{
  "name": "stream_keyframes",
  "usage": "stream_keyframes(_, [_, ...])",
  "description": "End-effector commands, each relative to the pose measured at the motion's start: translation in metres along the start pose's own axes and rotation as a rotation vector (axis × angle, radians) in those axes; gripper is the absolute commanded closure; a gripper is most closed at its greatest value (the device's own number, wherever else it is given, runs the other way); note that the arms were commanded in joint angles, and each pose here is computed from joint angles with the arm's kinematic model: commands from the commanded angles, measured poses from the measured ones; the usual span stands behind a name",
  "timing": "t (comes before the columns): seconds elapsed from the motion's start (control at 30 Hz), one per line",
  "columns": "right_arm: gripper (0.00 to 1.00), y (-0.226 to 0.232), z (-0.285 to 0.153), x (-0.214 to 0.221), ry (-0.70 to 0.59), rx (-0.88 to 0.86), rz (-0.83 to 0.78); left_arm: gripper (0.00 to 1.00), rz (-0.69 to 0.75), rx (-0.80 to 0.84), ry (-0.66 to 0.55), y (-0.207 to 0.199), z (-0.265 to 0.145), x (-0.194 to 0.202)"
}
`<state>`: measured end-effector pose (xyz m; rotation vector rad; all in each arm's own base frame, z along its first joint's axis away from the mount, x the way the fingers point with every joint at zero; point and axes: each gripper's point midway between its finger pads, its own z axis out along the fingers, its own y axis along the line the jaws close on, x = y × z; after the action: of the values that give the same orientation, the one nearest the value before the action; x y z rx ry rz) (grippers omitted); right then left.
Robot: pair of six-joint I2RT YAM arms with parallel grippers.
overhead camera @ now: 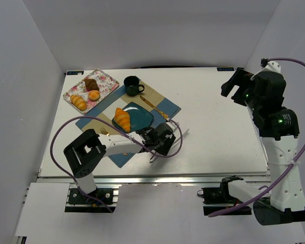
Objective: Place the bread
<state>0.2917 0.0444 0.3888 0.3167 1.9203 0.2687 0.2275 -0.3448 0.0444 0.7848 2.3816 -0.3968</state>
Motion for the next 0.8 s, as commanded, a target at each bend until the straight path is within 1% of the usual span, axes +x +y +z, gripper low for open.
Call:
stream_keyframes(0.0, [0.11, 0.001, 0.001, 0.004, -0.004, -0.013, -0.003, 0.38, -0.003, 0.018, -0.014, -0.008, 0.004, 0.006])
stream_keyframes(0.07, [0.11, 0.000, 0.001, 0.007, 0.004, -0.013, -0.004, 0.29, -0.002, 0.001, -0.006, -0.005, 0.005, 0.011])
stream_keyframes(0.2, [0.11, -0.003, 0.001, 0.016, 0.016, -0.009, 0.000, 0.19, 0.005, -0.012, 0.006, -0.003, 0.001, 0.009])
stream_keyframes(0.23, [0.11, -0.003, 0.001, 0.017, 0.017, -0.012, -0.001, 0.13, 0.007, -0.022, -0.012, -0.004, -0.004, 0.001])
stream_keyframes(0.3, [0.11, -0.004, 0.003, 0.020, 0.023, -0.011, -0.002, 0.10, 0.010, -0.036, -0.026, -0.002, -0.012, -0.009])
stream_keyframes(0.37, [0.11, -0.005, 0.005, 0.024, 0.036, -0.007, -0.003, 0.07, 0.011, -0.055, -0.049, -0.002, -0.028, -0.030])
stream_keyframes(0.4, [0.11, -0.007, 0.006, 0.026, 0.042, -0.001, -0.002, 0.05, 0.007, -0.076, -0.083, 0.000, -0.040, -0.046])
stream_keyframes(0.43, [0.11, -0.008, 0.006, 0.029, 0.053, 0.004, -0.002, 0.04, 0.009, -0.102, -0.072, 0.004, -0.051, -0.050])
stream_keyframes(0.47, [0.11, -0.006, 0.006, 0.032, 0.057, -0.009, -0.002, 0.02, -0.009, -0.136, -0.119, 0.007, -0.074, -0.075])
stream_keyframes(0.5, [0.11, -0.003, 0.004, 0.029, 0.046, -0.029, -0.001, 0.02, -0.035, -0.145, -0.180, 0.007, -0.086, -0.096])
stream_keyframes(0.53, [0.11, 0.002, 0.002, 0.027, 0.043, -0.057, -0.005, 0.02, -0.047, -0.186, -0.178, 0.014, -0.100, -0.101])
stream_keyframes(0.57, [0.11, 0.009, -0.002, 0.025, 0.044, -0.092, -0.006, 0.02, -0.116, -0.204, -0.249, 0.015, -0.122, -0.127])
stream_keyframes(0.6, [0.11, 0.014, -0.008, 0.016, 0.022, -0.116, -0.006, 0.02, -0.151, -0.308, -0.272, 0.035, -0.145, -0.131])
stream_keyframes(0.63, [0.11, 0.016, -0.010, 0.014, 0.017, -0.120, -0.005, 0.02, -0.188, -0.369, -0.304, 0.046, -0.162, -0.138])
stream_keyframes(0.67, [0.11, 0.014, -0.012, 0.011, 0.010, -0.112, -0.009, 0.02, -0.261, -0.420, -0.346, 0.055, -0.178, -0.144])
stream_keyframes(0.7, [0.11, 0.013, -0.012, 0.011, 0.009, -0.104, -0.014, 0.02, -0.298, -0.535, -0.409, 0.078, -0.214, -0.151])
stream_keyframes(0.77, [0.11, 0.007, -0.011, 0.013, 0.011, -0.080, -0.025, 0.02, -0.356, -0.653, -0.485, 0.102, -0.253, -0.155])
